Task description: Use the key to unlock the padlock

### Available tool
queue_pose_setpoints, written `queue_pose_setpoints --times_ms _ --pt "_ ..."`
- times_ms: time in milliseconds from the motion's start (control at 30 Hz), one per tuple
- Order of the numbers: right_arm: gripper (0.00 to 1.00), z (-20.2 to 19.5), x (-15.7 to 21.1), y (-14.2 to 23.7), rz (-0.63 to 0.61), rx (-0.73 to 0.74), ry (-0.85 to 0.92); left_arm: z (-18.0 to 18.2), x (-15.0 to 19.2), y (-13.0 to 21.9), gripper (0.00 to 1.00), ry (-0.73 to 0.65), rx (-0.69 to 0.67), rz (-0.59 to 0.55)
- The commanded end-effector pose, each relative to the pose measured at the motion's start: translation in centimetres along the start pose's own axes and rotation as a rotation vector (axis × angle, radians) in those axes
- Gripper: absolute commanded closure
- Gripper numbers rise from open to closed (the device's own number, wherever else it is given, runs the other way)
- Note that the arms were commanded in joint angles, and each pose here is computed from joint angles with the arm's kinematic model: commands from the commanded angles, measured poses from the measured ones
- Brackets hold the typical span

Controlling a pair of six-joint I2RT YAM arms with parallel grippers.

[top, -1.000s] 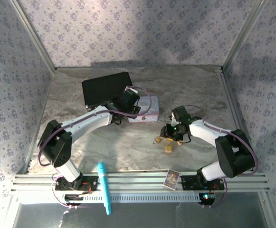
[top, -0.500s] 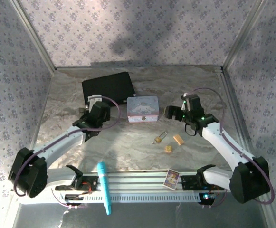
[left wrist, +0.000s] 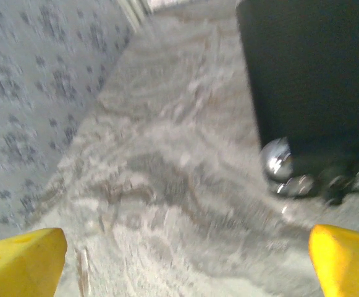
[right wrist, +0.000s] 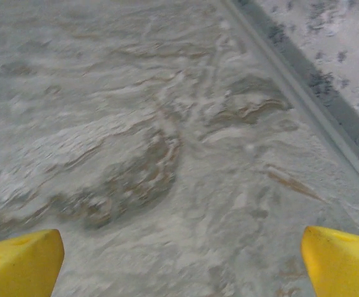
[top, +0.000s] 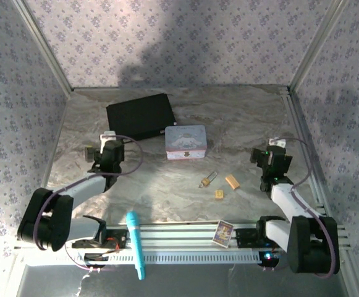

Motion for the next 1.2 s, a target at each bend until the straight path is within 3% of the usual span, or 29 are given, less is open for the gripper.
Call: queue_pose_setpoints --times_ms 0,167,267,400,667,733,1167 --pt "0.01 0.7 -1.5 -0.8 -0.147 -0.125 -0.078 0.7 -1.1 -1.2 0.00 0.103 0.084 -0.097" --pt "0.02 1.9 -1.2 -2.9 -0.130 -0.170 -0.027 2.9 -0.7 -3.6 0.00 0.227 0.082 -0.071" --pt "0.01 2.6 -0.4 -4.5 -0.109 -0.189 0.008 3.2 -0.8 -4.1 0.00 0.259 0.075 -0.115" --pt "0.01 4.5 0.8 -5.6 -0.054 -0.229 0.118 2.3 -0.3 -6.0 0.00 0.247 0.139 -0.149" --pt "0.01 4.3 0.7 -5.8 -0.046 -0.242 0.108 1.3 0.3 -6.0 0.00 0.218 0.218 -0.187" --pt "0.01 4.3 0.7 -5.8 -0.045 -0.242 0.108 0.7 -0.1 -5.9 0.00 0.171 0.304 -0.213" --pt "0.01 4.2 0.6 -5.8 -0.045 -0.248 0.104 1.0 0.1 -6.1 0.00 0.192 0.296 -0.200"
Point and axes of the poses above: each hand's point on the last joint's axis, 136 mm out from that joint toward the fingers, its own y axis back along the fingers, its own z axis along the line the jaws close on, x = y × z, the point moved 9 cm from there along y, back along the fingers, and after that the axes turned 15 degrees about -y, right-handed, at the moved point
